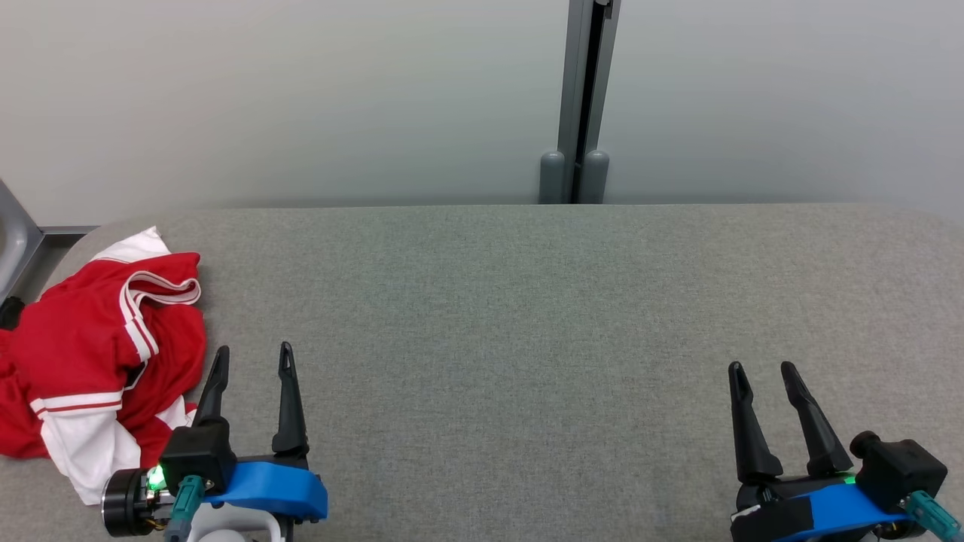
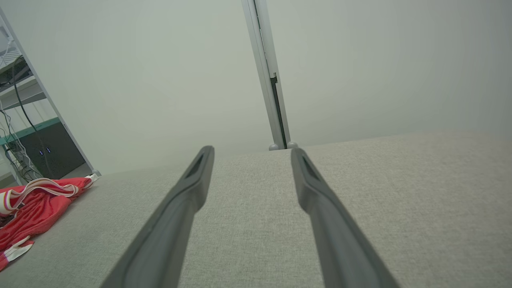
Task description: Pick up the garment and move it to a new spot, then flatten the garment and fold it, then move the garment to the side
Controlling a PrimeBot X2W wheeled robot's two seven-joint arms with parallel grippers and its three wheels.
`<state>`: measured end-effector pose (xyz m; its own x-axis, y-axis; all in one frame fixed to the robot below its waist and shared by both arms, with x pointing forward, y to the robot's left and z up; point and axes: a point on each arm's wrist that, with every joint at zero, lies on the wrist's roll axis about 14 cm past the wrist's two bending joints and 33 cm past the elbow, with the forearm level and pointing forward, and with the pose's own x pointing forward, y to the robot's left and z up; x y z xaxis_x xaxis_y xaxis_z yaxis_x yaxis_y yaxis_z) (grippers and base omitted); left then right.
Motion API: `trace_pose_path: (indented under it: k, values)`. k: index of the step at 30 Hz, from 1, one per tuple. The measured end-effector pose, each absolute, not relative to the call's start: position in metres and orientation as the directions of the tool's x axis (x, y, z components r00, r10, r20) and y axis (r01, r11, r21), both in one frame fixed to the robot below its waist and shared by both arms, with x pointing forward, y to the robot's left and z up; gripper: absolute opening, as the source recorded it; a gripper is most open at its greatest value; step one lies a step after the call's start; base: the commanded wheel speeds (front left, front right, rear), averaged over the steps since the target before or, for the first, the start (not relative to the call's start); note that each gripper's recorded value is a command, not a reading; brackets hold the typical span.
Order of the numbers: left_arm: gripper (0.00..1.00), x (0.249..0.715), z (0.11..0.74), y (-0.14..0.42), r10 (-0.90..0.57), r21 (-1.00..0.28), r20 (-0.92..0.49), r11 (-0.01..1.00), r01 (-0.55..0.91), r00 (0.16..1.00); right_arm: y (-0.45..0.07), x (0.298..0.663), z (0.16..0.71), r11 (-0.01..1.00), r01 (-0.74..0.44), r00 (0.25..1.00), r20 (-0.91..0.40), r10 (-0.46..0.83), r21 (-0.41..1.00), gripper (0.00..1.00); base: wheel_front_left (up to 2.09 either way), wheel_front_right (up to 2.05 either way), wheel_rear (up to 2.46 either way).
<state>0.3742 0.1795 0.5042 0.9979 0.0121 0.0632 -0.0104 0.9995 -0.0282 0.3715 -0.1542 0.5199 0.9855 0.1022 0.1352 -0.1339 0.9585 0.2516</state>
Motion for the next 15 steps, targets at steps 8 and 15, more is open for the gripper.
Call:
trace_pose_path:
  k: [8, 15]
  values:
    - [1.0, 0.373, 0.501, 0.18, 0.015, -0.03, 0.053, 0.999, -0.014, 0.998, -0.153, 0.372, 0.517, 0.958, -0.136, 0.986, 0.128, 0.106, 0.252, 1.0, 0.0, 0.0, 0.0]
    - [1.0, 0.369, 0.501, 0.193, 0.049, -0.022, 0.051, 0.999, -0.048, 0.997, -0.143, 0.376, 0.516, 0.955, -0.162, 0.983, 0.124, 0.134, 0.249, 1.0, 0.0, 0.0, 0.0]
